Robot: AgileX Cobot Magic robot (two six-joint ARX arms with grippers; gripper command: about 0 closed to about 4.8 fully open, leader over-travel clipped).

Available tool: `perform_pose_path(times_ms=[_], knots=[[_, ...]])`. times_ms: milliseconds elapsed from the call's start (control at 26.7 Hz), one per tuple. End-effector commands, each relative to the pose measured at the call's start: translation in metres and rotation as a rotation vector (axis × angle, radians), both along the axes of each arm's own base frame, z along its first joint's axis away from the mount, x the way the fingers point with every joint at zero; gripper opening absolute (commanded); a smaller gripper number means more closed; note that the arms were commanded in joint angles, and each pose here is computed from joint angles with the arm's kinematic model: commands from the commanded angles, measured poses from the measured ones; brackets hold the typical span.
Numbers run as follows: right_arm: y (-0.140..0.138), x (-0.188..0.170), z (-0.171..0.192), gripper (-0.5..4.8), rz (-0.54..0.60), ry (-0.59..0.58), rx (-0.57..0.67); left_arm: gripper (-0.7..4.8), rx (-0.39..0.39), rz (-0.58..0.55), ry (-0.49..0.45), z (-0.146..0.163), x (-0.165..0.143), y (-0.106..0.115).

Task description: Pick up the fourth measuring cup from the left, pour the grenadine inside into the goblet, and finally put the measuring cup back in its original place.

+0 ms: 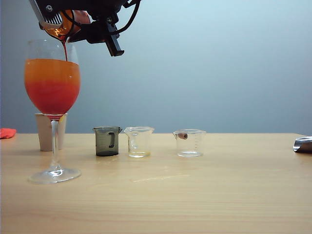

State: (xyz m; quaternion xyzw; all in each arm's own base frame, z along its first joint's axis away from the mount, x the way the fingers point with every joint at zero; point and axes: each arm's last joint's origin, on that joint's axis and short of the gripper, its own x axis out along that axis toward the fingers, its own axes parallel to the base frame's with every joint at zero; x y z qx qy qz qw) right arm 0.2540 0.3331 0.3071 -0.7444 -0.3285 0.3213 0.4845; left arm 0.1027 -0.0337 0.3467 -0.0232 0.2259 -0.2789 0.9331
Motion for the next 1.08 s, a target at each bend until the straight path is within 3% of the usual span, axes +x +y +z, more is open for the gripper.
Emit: perform_pose_path(times_ms=[37, 1084], knots=[[-0.0002, -0.0009, 0.0071, -0.05, 0.003, -0.031, 0.029, -0.05, -0.002, -0.001, -0.011, 0.0016, -0.0003, 0.0001], [0.0072, -0.0106, 0.0093, -0.05, 0.032, -0.046, 0.047, -0.05, 0.002, -0.001, 0.006, 0.0002, -0.0014, 0.0003]])
